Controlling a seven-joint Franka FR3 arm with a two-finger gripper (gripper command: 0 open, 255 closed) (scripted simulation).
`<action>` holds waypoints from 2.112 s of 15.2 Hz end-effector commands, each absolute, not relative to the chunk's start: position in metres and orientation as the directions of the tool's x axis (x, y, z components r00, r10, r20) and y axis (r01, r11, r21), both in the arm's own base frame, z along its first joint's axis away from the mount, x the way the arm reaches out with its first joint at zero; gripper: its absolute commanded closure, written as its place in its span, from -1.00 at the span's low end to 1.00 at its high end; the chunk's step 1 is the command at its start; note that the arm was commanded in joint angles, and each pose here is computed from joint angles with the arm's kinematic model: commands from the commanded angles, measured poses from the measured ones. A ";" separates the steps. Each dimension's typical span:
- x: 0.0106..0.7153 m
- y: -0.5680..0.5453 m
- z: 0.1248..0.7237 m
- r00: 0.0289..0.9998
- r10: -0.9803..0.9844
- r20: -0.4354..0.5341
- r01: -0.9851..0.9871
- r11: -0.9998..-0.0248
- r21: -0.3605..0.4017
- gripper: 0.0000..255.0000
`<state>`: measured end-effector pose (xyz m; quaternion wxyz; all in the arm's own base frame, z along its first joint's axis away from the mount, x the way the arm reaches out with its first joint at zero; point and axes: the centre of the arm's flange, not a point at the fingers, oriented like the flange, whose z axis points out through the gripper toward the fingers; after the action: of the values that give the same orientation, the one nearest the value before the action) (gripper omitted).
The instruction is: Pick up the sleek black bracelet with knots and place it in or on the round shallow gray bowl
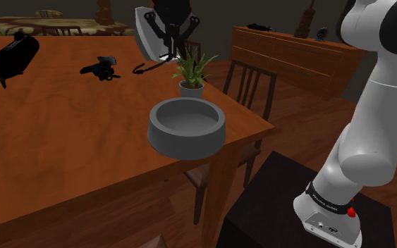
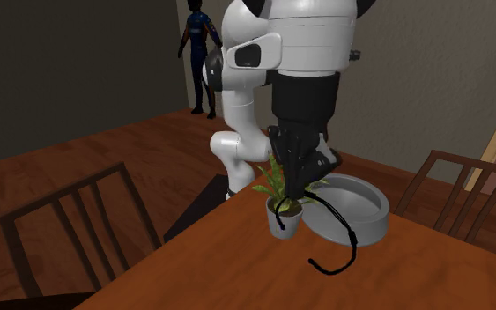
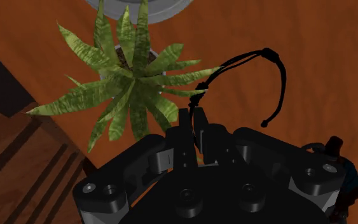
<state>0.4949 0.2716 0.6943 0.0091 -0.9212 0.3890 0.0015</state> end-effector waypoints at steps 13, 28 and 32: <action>0.327 0.312 0.689 0.696 -0.718 -0.010 -0.718 -0.696 -0.015 1.00; 0.327 0.312 0.616 0.696 -0.718 -0.010 -0.718 -0.696 -0.015 1.00; 0.327 0.312 0.616 0.696 -0.718 -0.010 -0.718 -0.696 -0.015 1.00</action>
<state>0.3259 0.3128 0.6183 0.0104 -0.9210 0.3894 0.0007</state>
